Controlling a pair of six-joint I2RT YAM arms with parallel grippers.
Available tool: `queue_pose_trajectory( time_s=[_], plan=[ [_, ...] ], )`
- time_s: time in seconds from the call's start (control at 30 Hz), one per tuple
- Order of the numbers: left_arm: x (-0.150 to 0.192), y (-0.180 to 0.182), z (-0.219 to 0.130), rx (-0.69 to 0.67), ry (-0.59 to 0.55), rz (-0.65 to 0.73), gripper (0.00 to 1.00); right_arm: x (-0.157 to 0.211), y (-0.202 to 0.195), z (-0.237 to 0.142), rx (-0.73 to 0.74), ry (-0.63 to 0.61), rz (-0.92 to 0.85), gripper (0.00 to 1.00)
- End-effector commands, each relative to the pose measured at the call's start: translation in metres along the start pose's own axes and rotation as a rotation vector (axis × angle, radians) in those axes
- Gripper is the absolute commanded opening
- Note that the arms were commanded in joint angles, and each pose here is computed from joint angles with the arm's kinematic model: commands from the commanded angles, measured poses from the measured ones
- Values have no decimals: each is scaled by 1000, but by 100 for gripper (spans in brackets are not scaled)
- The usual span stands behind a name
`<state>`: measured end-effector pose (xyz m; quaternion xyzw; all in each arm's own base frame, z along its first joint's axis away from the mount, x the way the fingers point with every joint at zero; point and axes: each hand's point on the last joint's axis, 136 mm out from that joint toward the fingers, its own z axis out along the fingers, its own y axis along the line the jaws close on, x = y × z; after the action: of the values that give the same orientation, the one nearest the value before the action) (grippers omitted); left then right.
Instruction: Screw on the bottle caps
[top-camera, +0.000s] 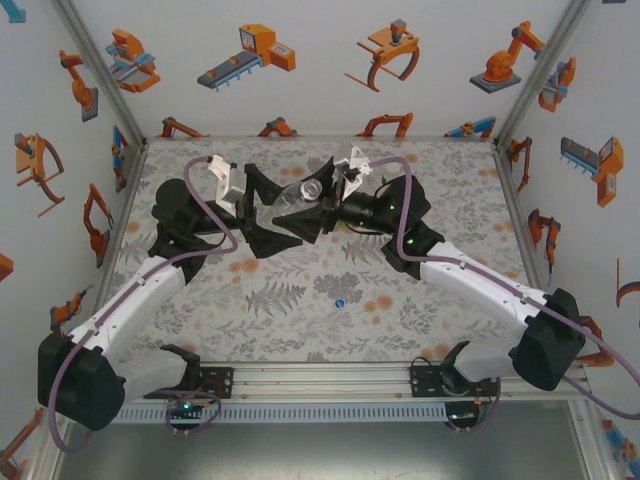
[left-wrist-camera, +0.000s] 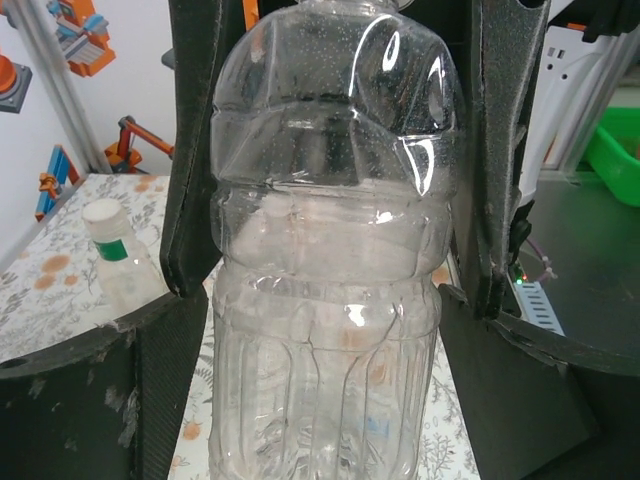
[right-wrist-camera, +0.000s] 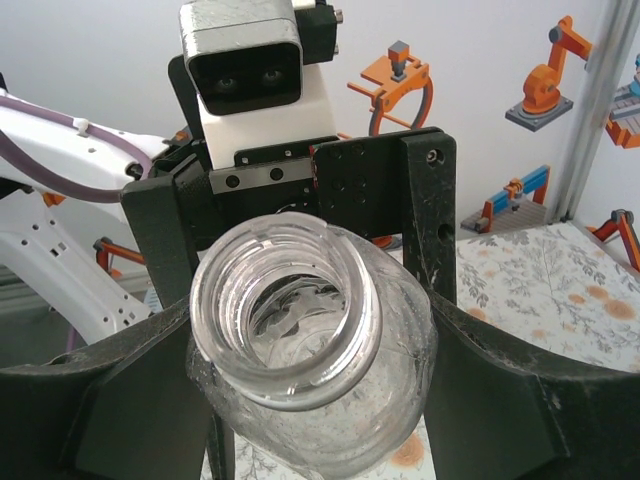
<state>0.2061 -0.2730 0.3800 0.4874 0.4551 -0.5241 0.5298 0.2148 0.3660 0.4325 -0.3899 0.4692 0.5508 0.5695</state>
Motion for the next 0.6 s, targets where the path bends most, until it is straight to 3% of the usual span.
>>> queue_pose_trajectory(
  time_s=[0.0, 0.57],
  plan=[
    [-13, -9, 3, 55, -12, 26, 85, -24, 13, 2, -55, -58, -49, 31],
    [-7, -9, 8, 80, 26, -5, 69, -11, 10, 8, -63, -25, -20, 30]
  ],
)
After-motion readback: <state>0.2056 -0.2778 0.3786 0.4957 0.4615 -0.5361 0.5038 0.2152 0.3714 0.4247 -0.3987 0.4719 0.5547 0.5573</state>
